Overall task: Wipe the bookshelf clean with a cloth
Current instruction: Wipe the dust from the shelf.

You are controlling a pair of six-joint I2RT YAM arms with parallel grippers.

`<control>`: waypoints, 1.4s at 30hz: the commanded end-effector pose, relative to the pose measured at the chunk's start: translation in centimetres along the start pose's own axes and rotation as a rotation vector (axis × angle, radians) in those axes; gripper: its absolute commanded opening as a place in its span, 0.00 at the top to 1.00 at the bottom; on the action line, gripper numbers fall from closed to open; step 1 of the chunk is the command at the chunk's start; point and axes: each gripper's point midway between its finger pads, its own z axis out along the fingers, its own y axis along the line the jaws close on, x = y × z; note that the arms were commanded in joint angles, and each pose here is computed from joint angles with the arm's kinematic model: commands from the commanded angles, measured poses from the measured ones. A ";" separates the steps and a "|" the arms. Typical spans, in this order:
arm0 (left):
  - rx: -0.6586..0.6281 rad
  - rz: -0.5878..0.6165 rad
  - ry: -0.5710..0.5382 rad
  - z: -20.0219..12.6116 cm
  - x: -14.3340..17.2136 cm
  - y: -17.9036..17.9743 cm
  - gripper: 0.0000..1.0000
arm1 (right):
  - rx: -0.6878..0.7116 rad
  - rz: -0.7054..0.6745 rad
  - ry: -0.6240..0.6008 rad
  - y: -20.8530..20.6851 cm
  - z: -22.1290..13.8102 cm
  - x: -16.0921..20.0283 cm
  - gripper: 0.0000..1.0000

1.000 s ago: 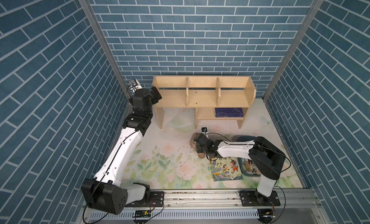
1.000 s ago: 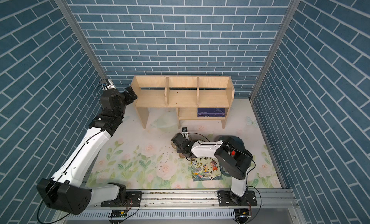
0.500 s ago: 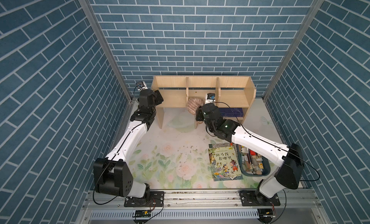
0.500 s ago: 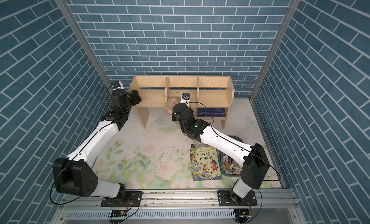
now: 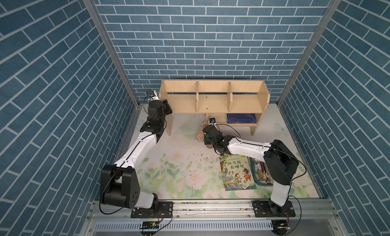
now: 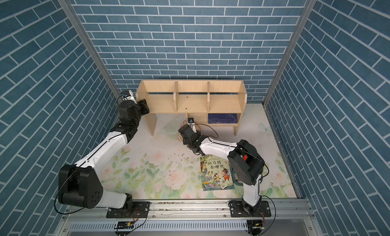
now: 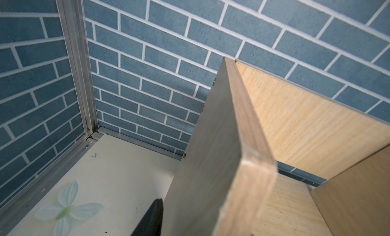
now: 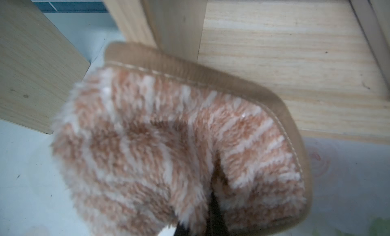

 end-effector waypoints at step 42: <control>0.000 0.013 -0.058 -0.9 -1.2 0.3 0.94 | 0.311 0.326 -0.057 -24.8 -4.7 -0.4 1.00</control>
